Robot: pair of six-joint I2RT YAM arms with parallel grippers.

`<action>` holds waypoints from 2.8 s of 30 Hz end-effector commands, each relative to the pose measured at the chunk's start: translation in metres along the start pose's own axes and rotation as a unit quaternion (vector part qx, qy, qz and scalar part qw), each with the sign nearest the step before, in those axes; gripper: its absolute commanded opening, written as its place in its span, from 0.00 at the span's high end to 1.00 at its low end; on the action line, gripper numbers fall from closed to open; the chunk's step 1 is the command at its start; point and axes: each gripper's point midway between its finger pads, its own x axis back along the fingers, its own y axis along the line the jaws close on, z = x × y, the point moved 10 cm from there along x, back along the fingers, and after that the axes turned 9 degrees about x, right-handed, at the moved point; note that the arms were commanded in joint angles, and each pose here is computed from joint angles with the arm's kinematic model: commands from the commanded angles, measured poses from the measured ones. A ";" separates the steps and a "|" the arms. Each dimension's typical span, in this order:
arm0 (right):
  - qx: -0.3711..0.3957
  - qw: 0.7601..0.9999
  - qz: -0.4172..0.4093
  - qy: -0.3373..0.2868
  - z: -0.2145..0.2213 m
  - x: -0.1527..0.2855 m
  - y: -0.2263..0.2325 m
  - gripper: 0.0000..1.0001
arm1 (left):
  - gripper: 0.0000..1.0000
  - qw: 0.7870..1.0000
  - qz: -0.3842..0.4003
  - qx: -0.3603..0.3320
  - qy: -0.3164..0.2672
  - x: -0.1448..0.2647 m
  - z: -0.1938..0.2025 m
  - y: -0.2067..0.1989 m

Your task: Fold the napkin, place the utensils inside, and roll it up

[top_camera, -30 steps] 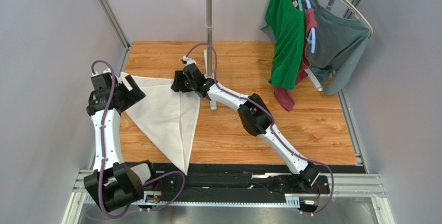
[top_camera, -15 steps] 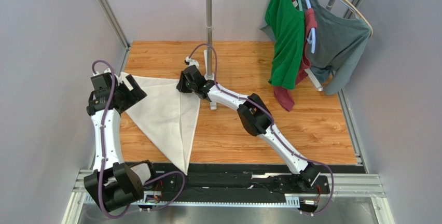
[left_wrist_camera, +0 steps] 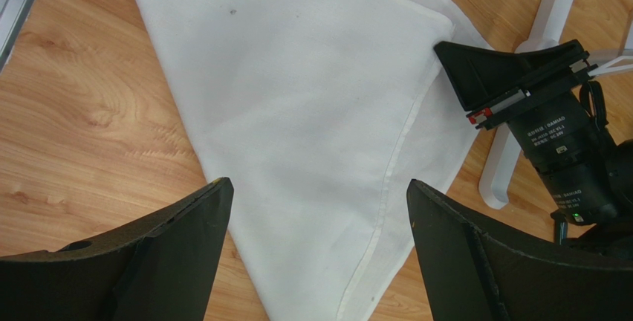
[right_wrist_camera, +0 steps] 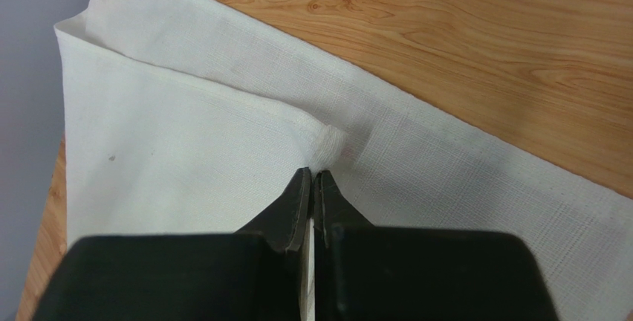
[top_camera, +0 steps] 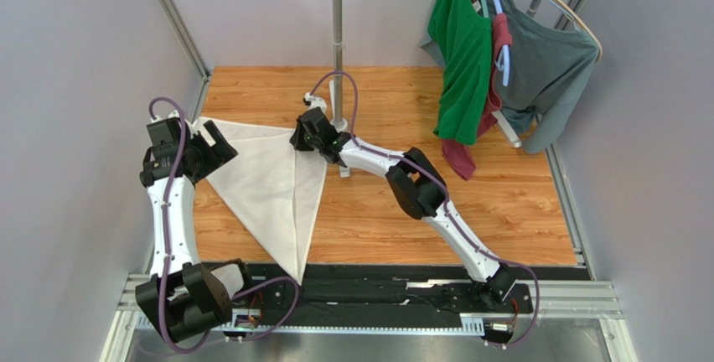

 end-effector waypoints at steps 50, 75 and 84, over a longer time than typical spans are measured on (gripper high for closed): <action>0.026 0.983 0.133 -0.127 -0.056 0.071 -0.017 1.00 | 0.04 0.999 0.035 0.002 -0.005 0.002 -0.001 -0.005; 0.026 0.977 0.172 -0.126 -0.052 0.085 -0.031 1.00 | 0.04 0.999 0.037 0.000 -0.005 0.003 -0.001 -0.006; 0.022 0.975 0.185 -0.125 -0.051 0.087 -0.037 1.00 | 0.04 0.999 0.037 -0.001 -0.006 0.003 -0.001 -0.006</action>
